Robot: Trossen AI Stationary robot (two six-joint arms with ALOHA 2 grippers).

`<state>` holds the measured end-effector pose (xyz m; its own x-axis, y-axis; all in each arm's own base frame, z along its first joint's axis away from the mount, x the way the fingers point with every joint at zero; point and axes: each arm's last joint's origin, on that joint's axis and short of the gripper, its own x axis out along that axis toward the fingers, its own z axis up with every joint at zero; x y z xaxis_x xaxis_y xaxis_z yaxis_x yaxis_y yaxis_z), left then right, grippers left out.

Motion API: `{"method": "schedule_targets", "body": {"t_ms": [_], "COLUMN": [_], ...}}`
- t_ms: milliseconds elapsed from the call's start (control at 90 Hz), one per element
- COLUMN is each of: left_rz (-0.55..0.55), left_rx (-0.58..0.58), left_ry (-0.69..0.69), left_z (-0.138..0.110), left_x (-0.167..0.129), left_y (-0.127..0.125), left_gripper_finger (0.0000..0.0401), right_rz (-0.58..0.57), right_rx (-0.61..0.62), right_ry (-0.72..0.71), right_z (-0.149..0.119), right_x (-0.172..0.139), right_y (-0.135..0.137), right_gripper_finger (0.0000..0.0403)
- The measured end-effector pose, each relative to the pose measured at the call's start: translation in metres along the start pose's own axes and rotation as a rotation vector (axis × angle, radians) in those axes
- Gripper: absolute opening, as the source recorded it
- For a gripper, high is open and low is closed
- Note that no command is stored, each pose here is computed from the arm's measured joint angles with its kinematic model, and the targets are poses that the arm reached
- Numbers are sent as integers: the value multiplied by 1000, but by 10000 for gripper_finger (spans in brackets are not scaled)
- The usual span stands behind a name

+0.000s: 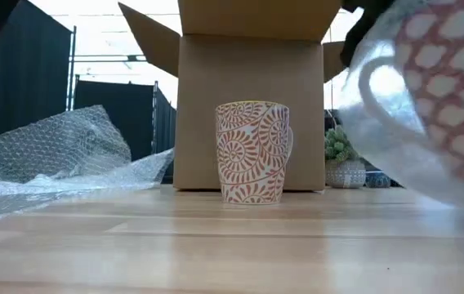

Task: Wrap mug
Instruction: Wrap the red mug with bubble wrap

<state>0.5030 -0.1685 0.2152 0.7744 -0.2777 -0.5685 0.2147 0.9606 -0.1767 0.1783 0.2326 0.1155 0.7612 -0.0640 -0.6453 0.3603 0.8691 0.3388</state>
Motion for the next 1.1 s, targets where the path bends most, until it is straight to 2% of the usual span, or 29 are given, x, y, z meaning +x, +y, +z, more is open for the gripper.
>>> {"method": "schedule_targets", "body": {"t_ms": [289, 678, 833, 922, 1100], "left_rz": [17, 15, 15, 13, 12], "left_rx": [-35, -59, -58, -57, -55], "left_ry": [42, 45, 44, 34, 29], "left_z": [-11, -16, -15, -15, -14], "left_x": [12, 18, 18, 19, 19], "left_y": [8, 11, 11, 11, 11], "left_gripper_finger": [0, 0, 0, 0, 0], "right_rz": [-22, -40, -58, -4, 226], "right_rx": [-9, -32, 17, 54, 75], "right_ry": [130, 288, 341, 317, 239], "right_z": [-3, 16, 22, 28, 37], "right_x": [-3, -53, -72, -79, -83], "right_y": [-5, -17, -24, -21, 2], "right_gripper_finger": [283, 283, 283, 283, 283]}}
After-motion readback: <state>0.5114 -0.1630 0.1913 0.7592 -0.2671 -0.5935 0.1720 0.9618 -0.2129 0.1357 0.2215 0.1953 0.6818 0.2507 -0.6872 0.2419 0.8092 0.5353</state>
